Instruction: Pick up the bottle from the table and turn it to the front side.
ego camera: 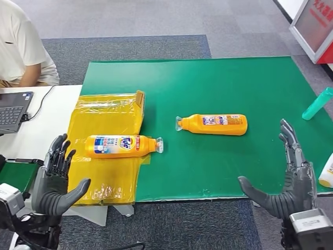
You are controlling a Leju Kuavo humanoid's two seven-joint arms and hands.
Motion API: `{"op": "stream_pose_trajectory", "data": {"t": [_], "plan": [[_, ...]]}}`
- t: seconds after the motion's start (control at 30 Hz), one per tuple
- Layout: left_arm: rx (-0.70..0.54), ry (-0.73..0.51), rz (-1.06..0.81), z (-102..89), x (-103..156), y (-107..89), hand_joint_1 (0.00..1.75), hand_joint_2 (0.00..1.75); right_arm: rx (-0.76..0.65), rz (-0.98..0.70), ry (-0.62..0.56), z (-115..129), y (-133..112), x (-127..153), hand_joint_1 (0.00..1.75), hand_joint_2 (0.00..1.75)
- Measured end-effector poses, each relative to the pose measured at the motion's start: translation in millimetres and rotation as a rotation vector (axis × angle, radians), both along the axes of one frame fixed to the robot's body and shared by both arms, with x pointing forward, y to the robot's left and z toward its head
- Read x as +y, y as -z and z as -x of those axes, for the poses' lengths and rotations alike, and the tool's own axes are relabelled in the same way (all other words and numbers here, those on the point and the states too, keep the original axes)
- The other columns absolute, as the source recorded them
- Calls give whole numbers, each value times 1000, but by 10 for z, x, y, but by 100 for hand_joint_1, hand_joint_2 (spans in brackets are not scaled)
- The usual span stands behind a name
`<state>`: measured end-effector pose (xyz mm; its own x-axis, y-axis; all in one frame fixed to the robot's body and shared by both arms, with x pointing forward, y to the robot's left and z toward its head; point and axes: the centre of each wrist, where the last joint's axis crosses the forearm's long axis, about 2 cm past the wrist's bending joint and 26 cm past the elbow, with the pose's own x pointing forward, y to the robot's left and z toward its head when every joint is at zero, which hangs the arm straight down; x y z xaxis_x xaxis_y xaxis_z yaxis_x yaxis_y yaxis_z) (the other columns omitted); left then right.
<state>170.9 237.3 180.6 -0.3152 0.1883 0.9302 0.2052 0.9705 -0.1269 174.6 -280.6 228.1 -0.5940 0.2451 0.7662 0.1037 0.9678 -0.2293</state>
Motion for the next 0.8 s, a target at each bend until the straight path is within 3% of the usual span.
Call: {"op": "stream_pose_trajectory", "data": {"t": [0.43, 0.8], "plan": [[-22, 8, -42, 217, 320, 15, 0, 175, 287, 28, -39, 84, 268, -124, 0, 175], [4, -38, -53, 319, 514, 87, 0, 175, 335, -83, -43, 119, 380, -161, 0, 175]]}}
